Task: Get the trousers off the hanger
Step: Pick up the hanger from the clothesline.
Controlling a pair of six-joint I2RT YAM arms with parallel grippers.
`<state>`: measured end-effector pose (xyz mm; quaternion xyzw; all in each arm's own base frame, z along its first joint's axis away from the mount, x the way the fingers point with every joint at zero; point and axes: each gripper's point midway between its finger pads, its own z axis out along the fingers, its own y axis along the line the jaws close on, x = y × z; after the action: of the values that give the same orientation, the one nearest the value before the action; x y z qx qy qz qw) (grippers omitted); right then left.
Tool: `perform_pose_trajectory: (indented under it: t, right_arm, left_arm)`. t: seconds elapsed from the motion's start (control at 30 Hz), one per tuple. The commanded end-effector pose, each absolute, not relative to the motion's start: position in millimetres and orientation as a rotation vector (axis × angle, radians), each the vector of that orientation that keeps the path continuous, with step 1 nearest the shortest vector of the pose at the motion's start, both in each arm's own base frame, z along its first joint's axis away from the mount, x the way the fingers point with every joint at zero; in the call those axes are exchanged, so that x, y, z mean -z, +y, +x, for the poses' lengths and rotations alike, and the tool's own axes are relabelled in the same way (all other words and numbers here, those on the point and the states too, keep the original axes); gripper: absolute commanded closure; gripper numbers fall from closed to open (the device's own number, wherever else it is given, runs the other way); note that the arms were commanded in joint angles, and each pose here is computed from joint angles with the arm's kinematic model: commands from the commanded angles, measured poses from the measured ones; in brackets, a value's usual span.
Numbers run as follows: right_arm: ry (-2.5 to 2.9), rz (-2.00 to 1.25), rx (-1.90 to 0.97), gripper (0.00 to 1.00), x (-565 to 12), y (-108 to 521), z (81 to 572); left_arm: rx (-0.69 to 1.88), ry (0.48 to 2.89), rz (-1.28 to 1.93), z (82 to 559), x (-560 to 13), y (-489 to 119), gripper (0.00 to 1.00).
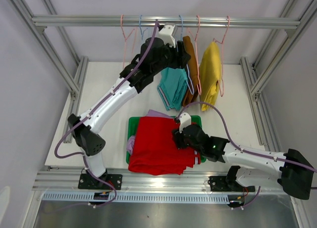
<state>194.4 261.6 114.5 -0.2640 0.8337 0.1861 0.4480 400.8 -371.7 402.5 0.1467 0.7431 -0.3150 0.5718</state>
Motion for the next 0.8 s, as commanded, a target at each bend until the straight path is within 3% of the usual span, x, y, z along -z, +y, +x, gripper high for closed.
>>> perform_pose_trajectory:
  t: [0.0,0.77]
  right_arm:
    - [2.053,-0.631,-0.464,0.47,-115,265,199]
    - [2.084,-0.652,-0.451,0.47,-102,267,200]
  left_arm:
    - [0.772,1.664,0.351,410,-421,-388,0.4]
    - [0.675,1.691,0.325,447,-394,-395,0.23]
